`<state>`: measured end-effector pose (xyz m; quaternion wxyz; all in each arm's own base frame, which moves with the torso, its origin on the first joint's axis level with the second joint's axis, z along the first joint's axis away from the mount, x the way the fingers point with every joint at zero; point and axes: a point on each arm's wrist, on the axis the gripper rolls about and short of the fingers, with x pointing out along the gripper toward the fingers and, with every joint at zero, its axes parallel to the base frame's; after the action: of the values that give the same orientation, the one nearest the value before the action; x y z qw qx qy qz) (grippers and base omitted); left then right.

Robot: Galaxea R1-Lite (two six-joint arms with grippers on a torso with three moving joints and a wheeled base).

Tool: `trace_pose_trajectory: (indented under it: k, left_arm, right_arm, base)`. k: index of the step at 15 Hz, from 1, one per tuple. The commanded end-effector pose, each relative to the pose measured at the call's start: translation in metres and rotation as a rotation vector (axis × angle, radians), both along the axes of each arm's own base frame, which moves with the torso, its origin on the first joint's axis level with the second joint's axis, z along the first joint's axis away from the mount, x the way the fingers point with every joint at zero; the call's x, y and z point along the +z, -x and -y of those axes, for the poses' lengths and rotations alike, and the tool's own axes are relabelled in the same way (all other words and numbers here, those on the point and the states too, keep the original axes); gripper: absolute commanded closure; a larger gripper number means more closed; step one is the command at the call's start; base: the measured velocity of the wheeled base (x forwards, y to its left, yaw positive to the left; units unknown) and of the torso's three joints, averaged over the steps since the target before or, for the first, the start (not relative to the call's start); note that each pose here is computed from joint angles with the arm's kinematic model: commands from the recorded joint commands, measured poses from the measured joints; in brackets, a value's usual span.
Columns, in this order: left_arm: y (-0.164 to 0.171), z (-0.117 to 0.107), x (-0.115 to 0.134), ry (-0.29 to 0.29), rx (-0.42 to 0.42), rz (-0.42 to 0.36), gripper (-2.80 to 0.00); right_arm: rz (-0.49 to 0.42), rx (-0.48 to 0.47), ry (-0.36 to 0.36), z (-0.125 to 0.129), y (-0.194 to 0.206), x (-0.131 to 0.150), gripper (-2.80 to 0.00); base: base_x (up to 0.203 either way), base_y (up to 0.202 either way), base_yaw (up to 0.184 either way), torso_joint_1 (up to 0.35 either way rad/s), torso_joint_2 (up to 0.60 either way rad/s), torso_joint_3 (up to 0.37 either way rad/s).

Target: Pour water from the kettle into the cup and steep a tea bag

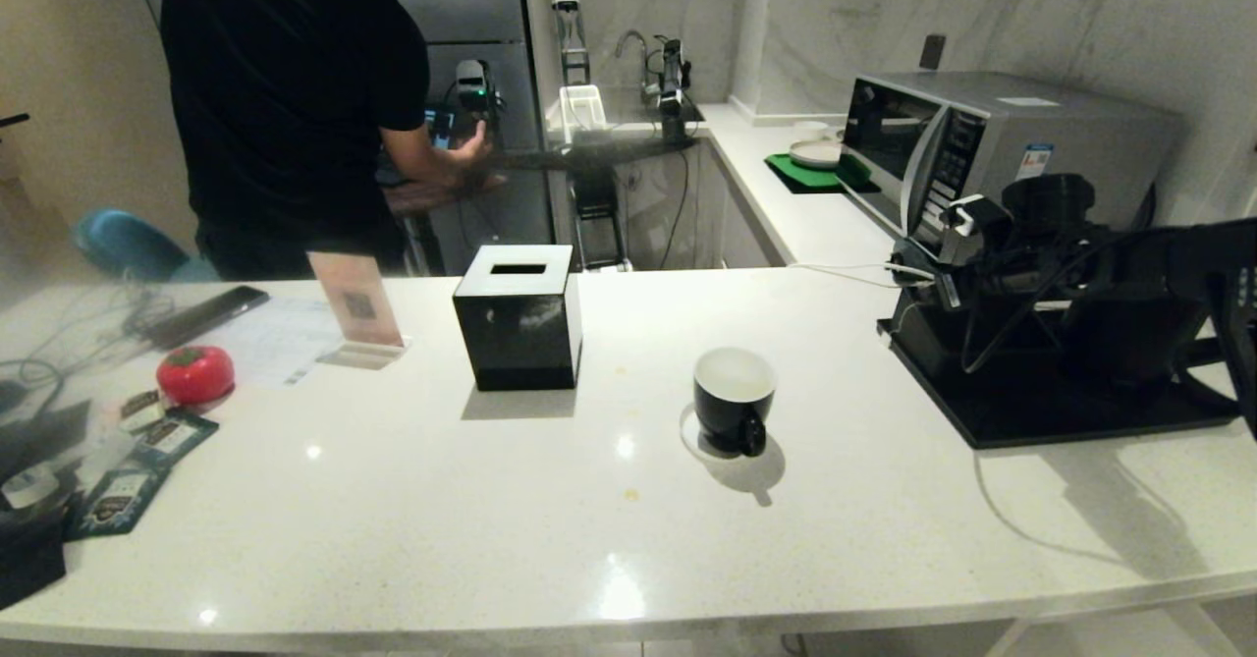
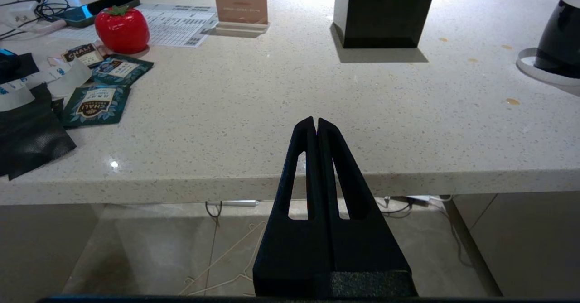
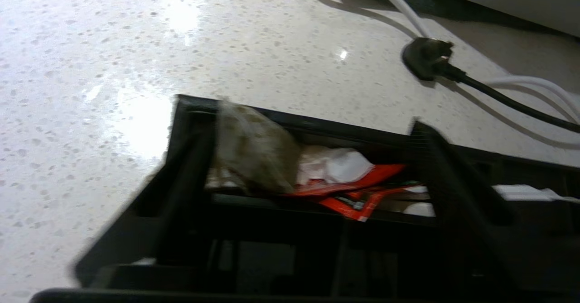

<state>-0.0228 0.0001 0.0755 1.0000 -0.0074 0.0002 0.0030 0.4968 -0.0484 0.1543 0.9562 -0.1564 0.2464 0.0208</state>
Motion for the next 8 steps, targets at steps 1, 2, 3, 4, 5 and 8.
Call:
trace_pose_trajectory:
  k: [1,2,3,4,5,8]
  left_arm:
    - [0.0000,0.0000,0.0000,0.000,0.000,0.000,0.00]
    - [0.0000,0.0000,0.0000,0.000,0.000,0.000,0.00]
    - [0.0000,0.0000,0.0000,0.000,0.000,0.000,0.00]
    - [0.0000,0.0000,0.0000,0.000,0.000,0.000,0.00]
    - [0.0000,0.0000,0.0000,0.000,0.000,0.000,0.00]
    - [0.0000,0.0000,0.0000,0.000,0.000,0.000,0.00]
  right_arm:
    - [0.000,0.004,0.006,0.0002,0.0001,0.0002,0.00]
    - [-0.001,0.006,0.010,0.0001,0.0001,0.0000,0.00]
    - [-0.002,0.006,0.010,0.0001,0.0001,-0.0001,0.00]
    - [-0.002,0.007,0.009,0.0001,0.0001,-0.0001,0.00]
    - [-0.002,0.007,0.009,0.0001,0.0001,-0.0001,0.00]
    - [-0.002,0.009,0.009,-0.0006,0.0000,-0.0001,0.00]
  base:
    - [0.000,0.000,0.000,0.000,0.00,0.000]
    - [0.000,0.000,0.000,0.000,0.00,0.000]
    - [0.000,0.000,0.000,0.000,0.00,0.000]
    - [0.000,0.000,0.000,0.000,0.00,0.000]
    - [0.000,0.000,0.000,0.000,0.00,0.000]
    - [0.000,0.000,0.000,0.000,0.00,0.000]
